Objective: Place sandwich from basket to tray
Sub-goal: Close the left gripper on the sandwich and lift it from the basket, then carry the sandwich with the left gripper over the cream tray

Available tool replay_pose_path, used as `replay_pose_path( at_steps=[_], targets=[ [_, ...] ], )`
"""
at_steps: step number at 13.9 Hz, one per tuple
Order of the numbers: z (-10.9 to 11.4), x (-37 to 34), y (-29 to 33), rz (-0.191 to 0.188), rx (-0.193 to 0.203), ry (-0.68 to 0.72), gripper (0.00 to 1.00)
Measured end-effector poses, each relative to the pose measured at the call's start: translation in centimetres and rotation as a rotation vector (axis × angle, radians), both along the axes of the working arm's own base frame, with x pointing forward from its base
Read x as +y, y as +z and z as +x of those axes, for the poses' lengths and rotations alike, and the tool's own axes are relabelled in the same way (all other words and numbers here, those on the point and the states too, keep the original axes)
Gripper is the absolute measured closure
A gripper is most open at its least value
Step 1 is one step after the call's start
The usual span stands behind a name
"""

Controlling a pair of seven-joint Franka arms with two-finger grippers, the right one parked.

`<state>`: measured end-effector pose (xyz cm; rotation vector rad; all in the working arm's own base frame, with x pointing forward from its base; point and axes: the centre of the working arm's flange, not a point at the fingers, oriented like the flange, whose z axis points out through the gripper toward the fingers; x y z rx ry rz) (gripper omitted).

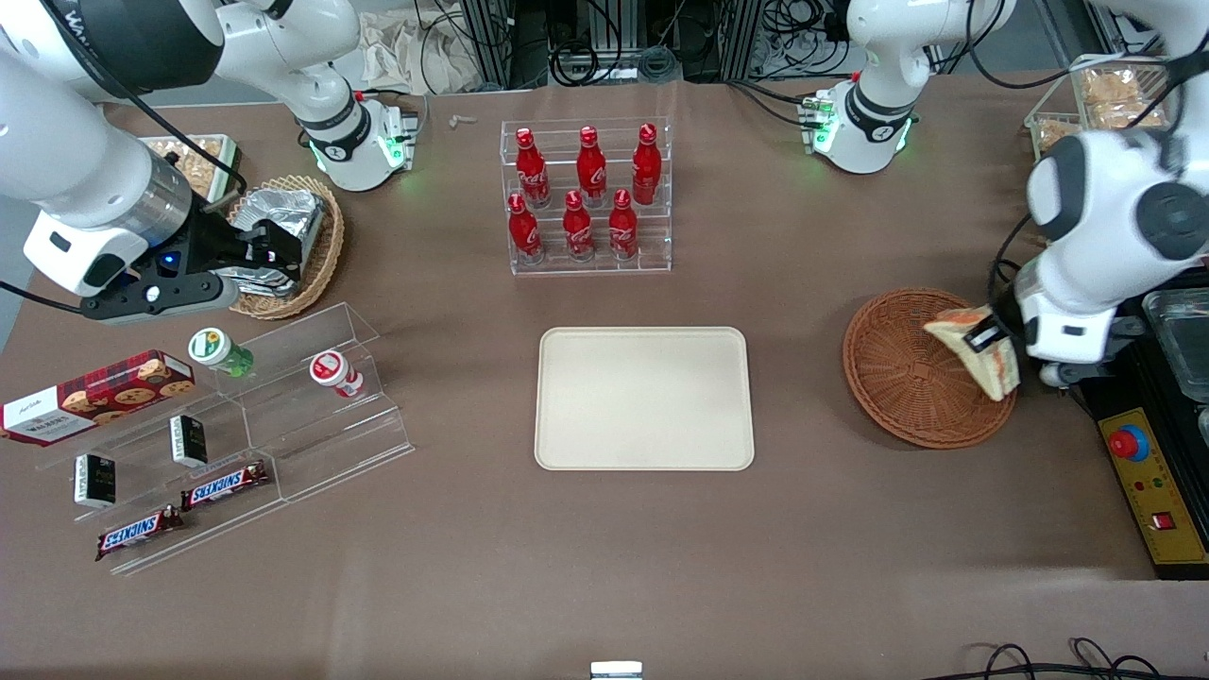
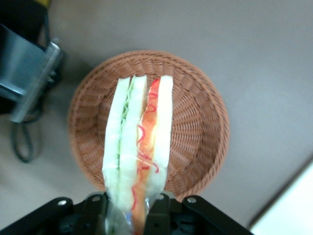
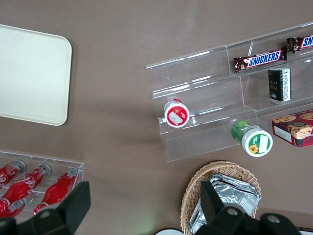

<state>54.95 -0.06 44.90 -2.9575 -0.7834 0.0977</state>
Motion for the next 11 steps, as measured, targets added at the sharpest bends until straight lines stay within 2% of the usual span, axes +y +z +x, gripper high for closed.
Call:
replay_pose_path(
  at_steps=[2, 5, 10, 11],
  targets=[
    [0.6, -0.3, 5.5, -0.003, 0.016, -0.067, 0.79],
    [0.3, -1.3, 11.7, -0.011, 0.044, -0.126, 0.79],
    [-0.7, -10.8, 13.0, -0.022, 0.059, -0.283, 0.79],
    [-1.2, -13.1, 12.8, -0.049, 0.066, -0.313, 0.79]
  ],
)
